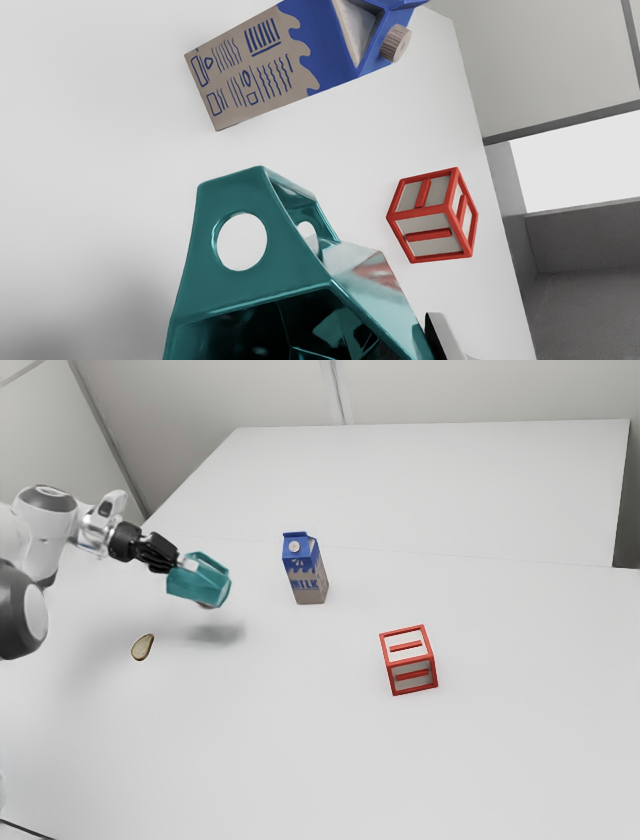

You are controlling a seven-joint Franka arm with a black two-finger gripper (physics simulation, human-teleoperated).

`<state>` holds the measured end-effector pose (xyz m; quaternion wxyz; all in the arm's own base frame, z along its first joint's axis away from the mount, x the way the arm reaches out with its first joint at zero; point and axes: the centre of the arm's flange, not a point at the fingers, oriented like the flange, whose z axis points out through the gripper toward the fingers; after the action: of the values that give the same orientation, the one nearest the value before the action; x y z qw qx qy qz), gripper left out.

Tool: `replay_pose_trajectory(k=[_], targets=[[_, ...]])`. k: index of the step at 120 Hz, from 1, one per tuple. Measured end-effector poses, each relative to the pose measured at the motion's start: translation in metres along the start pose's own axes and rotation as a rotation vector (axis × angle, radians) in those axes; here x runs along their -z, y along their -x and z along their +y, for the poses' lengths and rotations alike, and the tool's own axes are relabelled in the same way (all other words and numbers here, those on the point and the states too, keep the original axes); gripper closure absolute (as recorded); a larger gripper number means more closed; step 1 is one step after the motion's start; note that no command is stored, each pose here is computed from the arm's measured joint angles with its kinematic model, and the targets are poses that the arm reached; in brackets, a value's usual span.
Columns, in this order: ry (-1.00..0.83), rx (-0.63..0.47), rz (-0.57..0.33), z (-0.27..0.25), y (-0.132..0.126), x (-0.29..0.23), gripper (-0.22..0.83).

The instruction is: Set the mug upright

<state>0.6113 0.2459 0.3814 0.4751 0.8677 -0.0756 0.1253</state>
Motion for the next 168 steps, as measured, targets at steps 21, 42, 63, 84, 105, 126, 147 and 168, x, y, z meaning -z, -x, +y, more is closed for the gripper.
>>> replay_pose_trajectory(k=[21,42,63,84,105,126,147,168], targets=[[-0.307,-0.183,-0.297,0.097,-0.037,-0.049,0.78],[-0.638,-0.259,-0.483,0.123,-0.051,-0.096,0.78],[-0.79,-0.226,-0.519,0.088,-0.029,-0.156,0.78],[-0.883,-0.188,-0.445,0.086,-0.032,-0.175,0.78],[-0.93,-0.117,-0.399,0.073,-0.023,-0.186,0.73],[-0.948,-0.039,-0.343,0.07,-0.021,-0.185,0.35],[-0.965,-0.008,-0.261,0.096,-0.032,-0.169,0.16],[-0.965,-0.048,-0.156,0.207,-0.076,-0.116,0.07]])
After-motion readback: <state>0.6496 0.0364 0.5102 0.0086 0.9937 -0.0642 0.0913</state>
